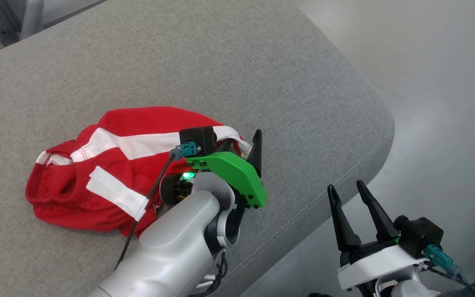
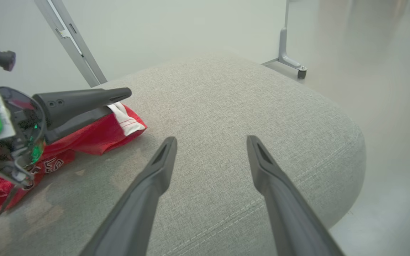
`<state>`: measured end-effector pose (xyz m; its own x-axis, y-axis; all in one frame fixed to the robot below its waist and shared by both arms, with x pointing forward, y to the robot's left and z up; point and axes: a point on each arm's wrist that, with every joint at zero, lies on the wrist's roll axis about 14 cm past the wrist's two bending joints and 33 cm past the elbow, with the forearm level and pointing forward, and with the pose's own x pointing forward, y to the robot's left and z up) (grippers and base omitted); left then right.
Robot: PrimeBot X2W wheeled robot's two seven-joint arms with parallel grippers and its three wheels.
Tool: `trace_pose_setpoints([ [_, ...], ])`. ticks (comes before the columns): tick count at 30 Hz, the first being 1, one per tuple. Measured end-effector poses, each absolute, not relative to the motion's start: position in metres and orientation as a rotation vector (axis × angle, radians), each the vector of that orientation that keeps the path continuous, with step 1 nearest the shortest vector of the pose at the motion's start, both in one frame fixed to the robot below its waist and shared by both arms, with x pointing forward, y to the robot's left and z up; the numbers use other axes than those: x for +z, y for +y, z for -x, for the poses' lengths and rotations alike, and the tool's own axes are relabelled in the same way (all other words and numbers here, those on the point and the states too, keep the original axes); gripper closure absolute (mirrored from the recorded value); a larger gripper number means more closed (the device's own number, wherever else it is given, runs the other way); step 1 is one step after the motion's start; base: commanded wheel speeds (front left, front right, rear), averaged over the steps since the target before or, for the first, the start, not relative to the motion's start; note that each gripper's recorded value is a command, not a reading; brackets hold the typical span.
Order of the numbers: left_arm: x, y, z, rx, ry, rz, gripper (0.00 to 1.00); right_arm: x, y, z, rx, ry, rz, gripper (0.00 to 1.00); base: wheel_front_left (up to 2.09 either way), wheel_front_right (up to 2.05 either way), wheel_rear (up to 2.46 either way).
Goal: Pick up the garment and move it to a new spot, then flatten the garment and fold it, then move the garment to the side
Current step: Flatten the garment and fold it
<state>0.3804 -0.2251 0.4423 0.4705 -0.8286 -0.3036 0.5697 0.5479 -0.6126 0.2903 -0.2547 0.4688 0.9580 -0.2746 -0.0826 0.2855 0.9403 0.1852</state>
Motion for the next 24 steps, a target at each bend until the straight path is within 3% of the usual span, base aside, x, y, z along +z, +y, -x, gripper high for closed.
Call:
trace_pose_setpoints([
  [11, 0.471, -0.22, -0.347, -0.964, 0.663, 0.625, 0.0, 0.476, -0.247, -0.309, -0.225, 0.03, -0.158, 0.0, 0.0, 0.0, 0.0],
  [16, 0.478, -0.191, -0.349, -0.951, 0.595, 0.589, 0.0, 0.489, -0.243, -0.318, -0.192, -0.016, -0.143, 0.0, 0.0, 0.0, 0.0],
  [24, 0.506, -0.109, -0.409, -0.688, 0.327, 0.516, 0.0, 0.496, -0.238, -0.322, -0.164, -0.045, -0.14, 0.0, 0.0, 0.0, 0.0],
])
